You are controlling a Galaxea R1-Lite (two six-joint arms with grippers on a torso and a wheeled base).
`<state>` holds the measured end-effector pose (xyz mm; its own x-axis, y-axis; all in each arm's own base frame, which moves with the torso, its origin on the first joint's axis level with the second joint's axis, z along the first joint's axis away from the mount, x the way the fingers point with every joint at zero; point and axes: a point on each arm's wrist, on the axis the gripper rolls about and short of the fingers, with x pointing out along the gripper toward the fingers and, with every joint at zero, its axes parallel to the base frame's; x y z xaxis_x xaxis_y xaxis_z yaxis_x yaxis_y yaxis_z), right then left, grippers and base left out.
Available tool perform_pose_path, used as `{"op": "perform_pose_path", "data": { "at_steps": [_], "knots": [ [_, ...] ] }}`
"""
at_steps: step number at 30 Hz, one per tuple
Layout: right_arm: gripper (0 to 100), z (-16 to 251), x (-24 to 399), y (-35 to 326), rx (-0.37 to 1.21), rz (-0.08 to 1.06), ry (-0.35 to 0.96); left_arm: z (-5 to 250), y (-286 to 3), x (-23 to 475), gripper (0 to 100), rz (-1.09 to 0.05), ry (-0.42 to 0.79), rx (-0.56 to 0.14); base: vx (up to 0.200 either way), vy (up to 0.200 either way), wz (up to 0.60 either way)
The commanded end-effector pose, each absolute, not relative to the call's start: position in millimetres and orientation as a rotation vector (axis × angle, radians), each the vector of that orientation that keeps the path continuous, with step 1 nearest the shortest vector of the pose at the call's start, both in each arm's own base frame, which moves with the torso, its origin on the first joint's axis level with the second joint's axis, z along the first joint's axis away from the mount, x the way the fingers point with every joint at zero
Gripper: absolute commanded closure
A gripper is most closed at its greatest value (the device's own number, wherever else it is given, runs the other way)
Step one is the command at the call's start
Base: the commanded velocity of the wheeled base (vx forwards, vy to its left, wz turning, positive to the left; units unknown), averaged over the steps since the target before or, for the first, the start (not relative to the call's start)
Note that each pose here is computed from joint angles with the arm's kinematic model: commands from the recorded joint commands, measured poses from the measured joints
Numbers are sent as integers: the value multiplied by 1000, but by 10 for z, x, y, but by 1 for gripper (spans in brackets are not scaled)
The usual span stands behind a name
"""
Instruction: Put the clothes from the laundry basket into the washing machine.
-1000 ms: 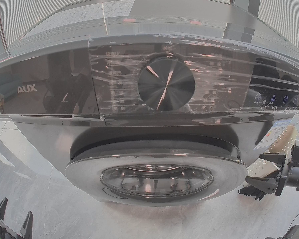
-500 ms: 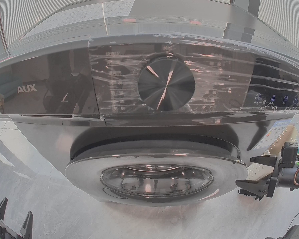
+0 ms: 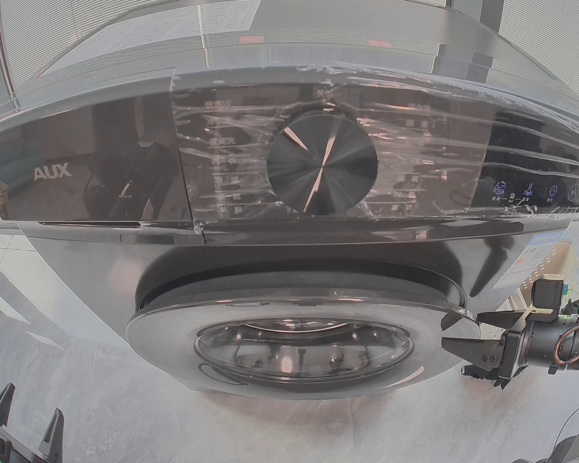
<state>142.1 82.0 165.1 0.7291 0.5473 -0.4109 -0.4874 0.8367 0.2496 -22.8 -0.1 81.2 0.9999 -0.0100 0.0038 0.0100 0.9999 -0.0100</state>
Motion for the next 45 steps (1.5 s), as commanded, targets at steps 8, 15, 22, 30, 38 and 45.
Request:
{"op": "perform_pose_path", "data": {
  "at_steps": [8, 15, 22, 30, 38, 45],
  "knots": [
    [0, 1644, 1367, 930, 177, 607, 525, 764, 0, -229, 0, -11, -6, -9, 0, 0, 0],
    [0, 1556, 1268, 870, 167, 603, 553, 764, 0, -229, 0, -11, -6, -9, 0, 0, 0],
    [0, 1513, 1240, 839, 166, 599, 561, 764, 0, -229, 0, -11, -6, -9, -57, 0, 0],
    [0, 1644, 1468, 970, 169, 593, 536, 764, 0, -229, 0, -11, -6, -9, -100, 0, 0],
    [0, 1597, 1490, 1013, 159, 609, 564, 764, 0, -229, 0, -11, -6, -9, 0, 0, 0],
    [0, 1470, 1242, 870, 133, 652, 578, 764, 0, -229, 0, -11, -6, -9, 0, 0, 0]
  ]
}}
